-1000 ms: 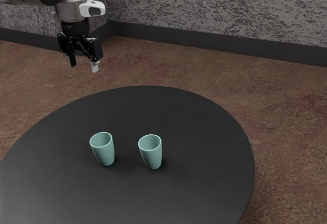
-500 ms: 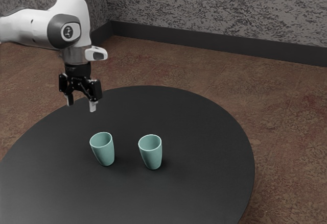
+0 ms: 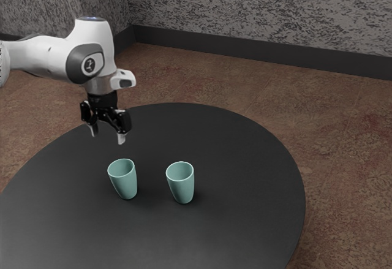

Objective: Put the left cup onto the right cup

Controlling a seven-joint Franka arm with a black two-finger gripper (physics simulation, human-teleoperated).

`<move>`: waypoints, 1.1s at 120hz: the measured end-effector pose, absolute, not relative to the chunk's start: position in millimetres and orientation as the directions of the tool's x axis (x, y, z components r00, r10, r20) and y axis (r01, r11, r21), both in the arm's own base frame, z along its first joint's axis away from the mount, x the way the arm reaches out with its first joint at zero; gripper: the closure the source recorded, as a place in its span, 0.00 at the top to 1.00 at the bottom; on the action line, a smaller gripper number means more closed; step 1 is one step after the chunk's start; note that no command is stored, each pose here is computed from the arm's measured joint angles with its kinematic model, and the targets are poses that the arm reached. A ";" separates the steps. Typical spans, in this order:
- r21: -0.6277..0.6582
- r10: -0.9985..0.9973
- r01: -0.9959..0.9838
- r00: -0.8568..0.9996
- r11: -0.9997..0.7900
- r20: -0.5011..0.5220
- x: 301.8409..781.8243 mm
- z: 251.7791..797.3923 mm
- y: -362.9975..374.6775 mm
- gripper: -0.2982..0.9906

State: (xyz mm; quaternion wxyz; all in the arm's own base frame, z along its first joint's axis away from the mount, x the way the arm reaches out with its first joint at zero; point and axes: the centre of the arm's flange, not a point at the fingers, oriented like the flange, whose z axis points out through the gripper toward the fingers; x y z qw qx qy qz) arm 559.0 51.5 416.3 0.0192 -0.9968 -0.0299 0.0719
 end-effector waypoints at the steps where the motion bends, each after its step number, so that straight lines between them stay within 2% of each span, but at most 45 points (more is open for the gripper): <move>1: -0.043 0.062 0.057 0.988 -0.997 -0.142 558.9 414.9 51.3 0.77; 52: -0.048 0.073 0.066 0.985 -0.997 -0.159 544.1 346.8 48.3 0.77; 132: -0.046 0.120 0.115 0.985 -0.992 -0.125 544.5 342.1 71.8 0.77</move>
